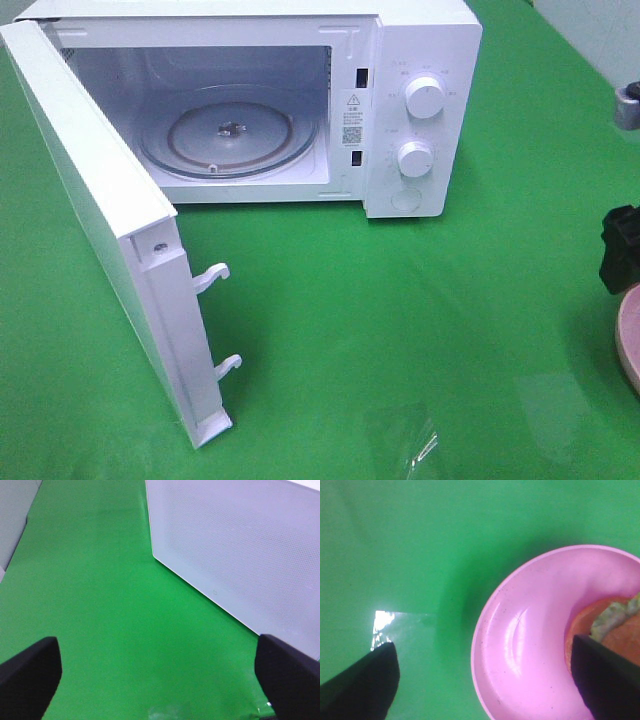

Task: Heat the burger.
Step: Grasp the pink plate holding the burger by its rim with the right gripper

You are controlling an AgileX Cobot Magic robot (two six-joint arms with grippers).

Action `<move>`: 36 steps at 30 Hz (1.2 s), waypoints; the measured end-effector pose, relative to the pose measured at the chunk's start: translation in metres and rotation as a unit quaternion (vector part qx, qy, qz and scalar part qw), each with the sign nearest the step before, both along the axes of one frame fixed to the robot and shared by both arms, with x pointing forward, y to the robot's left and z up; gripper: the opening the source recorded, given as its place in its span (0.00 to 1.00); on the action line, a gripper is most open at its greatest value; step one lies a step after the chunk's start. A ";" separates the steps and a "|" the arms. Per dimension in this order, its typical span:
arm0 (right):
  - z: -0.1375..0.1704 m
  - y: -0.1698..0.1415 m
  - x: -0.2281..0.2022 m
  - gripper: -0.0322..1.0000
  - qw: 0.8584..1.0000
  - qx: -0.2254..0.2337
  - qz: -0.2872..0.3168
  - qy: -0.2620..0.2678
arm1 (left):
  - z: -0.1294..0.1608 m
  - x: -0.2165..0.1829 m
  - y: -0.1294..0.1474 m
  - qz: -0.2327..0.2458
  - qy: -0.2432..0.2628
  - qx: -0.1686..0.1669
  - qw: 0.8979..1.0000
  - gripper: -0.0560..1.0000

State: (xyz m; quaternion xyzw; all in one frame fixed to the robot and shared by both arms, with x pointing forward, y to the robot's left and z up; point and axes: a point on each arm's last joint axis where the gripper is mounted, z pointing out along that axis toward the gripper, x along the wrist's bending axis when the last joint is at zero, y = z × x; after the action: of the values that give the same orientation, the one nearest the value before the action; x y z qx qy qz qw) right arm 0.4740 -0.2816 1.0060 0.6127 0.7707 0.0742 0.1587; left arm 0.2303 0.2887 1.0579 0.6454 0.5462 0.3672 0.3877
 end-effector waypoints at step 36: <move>-0.112 -0.013 0.020 0.78 0.991 0.002 -0.026 0.131 | 0.000 0.000 0.000 0.000 0.000 0.000 1.000 0.97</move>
State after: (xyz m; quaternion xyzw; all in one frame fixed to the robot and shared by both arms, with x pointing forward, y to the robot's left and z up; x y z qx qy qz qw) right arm 0.4938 -0.2944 0.8940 0.6371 0.7686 -0.0095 0.0576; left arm 0.2303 0.2887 1.0579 0.6454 0.5462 0.3672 0.3877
